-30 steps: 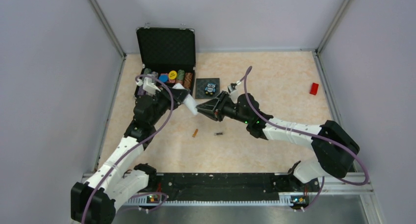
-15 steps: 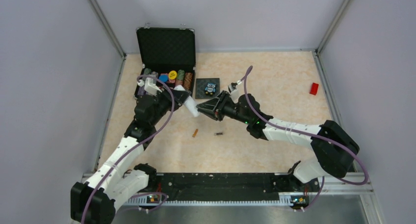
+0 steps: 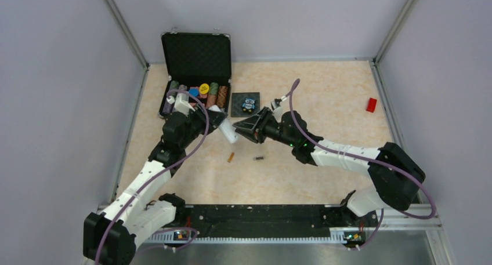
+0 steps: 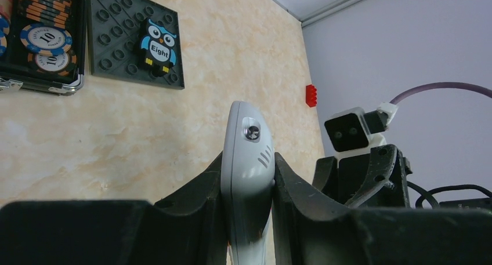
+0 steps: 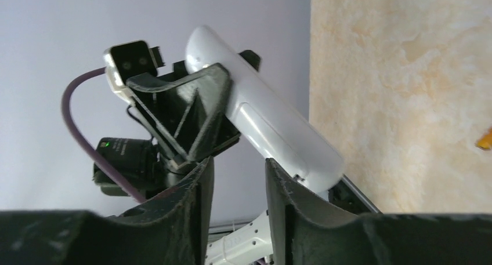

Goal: Load the batteries into the remote control

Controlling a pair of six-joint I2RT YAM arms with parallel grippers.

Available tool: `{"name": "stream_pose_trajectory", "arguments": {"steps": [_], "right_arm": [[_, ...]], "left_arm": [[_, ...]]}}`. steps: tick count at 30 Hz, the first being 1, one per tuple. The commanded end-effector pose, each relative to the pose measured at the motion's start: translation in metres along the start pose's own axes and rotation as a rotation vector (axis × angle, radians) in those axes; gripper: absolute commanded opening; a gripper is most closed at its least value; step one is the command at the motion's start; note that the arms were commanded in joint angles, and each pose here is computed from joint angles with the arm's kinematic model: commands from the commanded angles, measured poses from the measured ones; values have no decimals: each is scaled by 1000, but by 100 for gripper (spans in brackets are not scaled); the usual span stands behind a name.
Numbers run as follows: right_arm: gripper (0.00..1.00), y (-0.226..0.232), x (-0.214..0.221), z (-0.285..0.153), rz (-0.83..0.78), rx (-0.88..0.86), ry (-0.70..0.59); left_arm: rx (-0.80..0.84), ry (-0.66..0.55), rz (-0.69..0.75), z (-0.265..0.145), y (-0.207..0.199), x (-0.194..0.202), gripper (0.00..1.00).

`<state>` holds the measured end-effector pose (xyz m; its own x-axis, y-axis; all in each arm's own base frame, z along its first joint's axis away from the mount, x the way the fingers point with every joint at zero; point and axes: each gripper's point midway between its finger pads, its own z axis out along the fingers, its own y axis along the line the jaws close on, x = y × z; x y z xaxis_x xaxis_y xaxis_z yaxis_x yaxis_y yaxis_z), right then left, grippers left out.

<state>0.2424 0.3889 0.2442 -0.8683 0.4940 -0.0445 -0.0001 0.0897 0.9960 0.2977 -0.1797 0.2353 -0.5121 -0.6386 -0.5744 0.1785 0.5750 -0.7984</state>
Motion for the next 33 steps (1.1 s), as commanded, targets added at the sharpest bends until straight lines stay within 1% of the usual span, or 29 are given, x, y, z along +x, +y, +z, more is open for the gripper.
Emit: {"name": "stream_pose_trajectory", "arguments": {"steps": [1,2,4,8,10,11,15,18,24,28,31,33], "right_arm": [[43,-9,-6,-6,41,89,-22],[46,-11,-6,-7,44,101,-21],[49,-14,-5,-8,49,120,-20],[49,-12,-4,-7,48,107,-15],[46,-11,-3,-6,47,101,-13],[43,-10,-3,-6,47,96,-11],[26,-5,-3,-6,48,71,-10],[25,-4,-2,-5,49,70,-4],[30,-4,2,-4,51,74,14],[30,-2,4,-4,49,71,22],[26,-2,5,-3,47,68,27],[17,-2,5,-2,46,65,30]], "left_arm": [[73,-87,47,-3,-26,-25,0],[77,-91,48,-3,-27,-26,0],[87,-97,50,-2,-30,-28,0],[97,-93,46,-1,-32,-28,0],[99,-92,46,-2,-32,-27,0],[98,-91,46,-1,-32,-27,0],[99,-91,46,-2,-32,-27,0],[99,-93,46,-2,-32,-27,0],[99,-103,48,-2,-33,-30,0],[96,-109,51,-1,-33,-31,0],[97,-110,52,-1,-33,-31,0],[96,-108,52,0,-32,-31,0]]}}
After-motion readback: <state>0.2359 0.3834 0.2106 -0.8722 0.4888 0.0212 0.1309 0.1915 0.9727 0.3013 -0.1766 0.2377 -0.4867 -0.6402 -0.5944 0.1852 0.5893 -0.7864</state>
